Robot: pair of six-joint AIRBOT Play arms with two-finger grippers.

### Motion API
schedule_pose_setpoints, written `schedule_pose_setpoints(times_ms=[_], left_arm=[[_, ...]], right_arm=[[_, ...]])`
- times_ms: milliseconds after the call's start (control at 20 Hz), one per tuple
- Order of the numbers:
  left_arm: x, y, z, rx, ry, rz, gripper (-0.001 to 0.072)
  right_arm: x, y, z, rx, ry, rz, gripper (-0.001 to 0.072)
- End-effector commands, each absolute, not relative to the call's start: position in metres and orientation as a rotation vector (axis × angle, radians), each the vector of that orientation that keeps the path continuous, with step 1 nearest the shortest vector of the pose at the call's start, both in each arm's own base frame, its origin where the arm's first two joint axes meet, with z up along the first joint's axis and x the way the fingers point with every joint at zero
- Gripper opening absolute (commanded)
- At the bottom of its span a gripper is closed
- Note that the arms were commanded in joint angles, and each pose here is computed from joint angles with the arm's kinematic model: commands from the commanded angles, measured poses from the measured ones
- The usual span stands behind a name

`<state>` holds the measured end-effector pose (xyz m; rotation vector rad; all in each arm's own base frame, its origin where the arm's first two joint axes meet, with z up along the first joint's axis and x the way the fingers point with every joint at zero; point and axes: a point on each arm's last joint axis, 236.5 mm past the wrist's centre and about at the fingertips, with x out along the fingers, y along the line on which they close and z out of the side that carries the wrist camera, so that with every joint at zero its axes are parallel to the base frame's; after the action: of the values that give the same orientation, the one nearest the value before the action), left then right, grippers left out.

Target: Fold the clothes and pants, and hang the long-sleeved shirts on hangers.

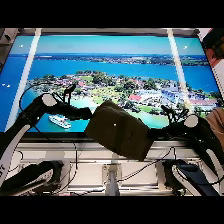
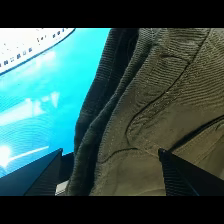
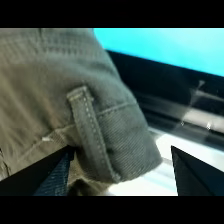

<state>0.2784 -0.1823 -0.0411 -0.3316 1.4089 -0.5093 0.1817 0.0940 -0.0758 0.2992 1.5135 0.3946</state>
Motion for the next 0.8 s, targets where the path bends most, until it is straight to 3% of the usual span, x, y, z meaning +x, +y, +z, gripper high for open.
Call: schedule_pose_setpoints(times_ms=[0,200,450,500,600,700,750], left_arm=[[0.278,-0.182,-0.041,-0.331,1.409,-0.509,0.0707],[0.278,-0.183,-0.041,-0.332,1.409,-0.510,0.0706],[0.278,-0.184,-0.040,-0.339,1.408,-0.512,0.0706],[0.278,-0.184,-0.040,-0.339,1.408,-0.512,0.0693],[0.278,-0.184,-0.040,-0.339,1.408,-0.512,0.0598],[0.278,-0.184,-0.040,-0.339,1.408,-0.512,0.0589],[0.279,-0.184,-0.041,-0.339,1.406,-0.511,0.0589]], right_arm=[[0.198,0.099,-0.077,0.371,1.456,0.355,0.0660],[0.192,0.108,-0.095,0.466,1.555,0.347,0.0658],[0.214,0.171,-0.079,0.783,1.501,0.579,0.0646],[0.219,0.177,-0.077,0.830,1.483,0.596,0.0647],[0.227,0.179,-0.083,0.880,1.476,0.570,0.0648],[0.230,0.181,-0.085,0.915,1.478,0.558,0.0651],[0.230,0.184,-0.084,0.922,1.477,0.565,0.0698]])
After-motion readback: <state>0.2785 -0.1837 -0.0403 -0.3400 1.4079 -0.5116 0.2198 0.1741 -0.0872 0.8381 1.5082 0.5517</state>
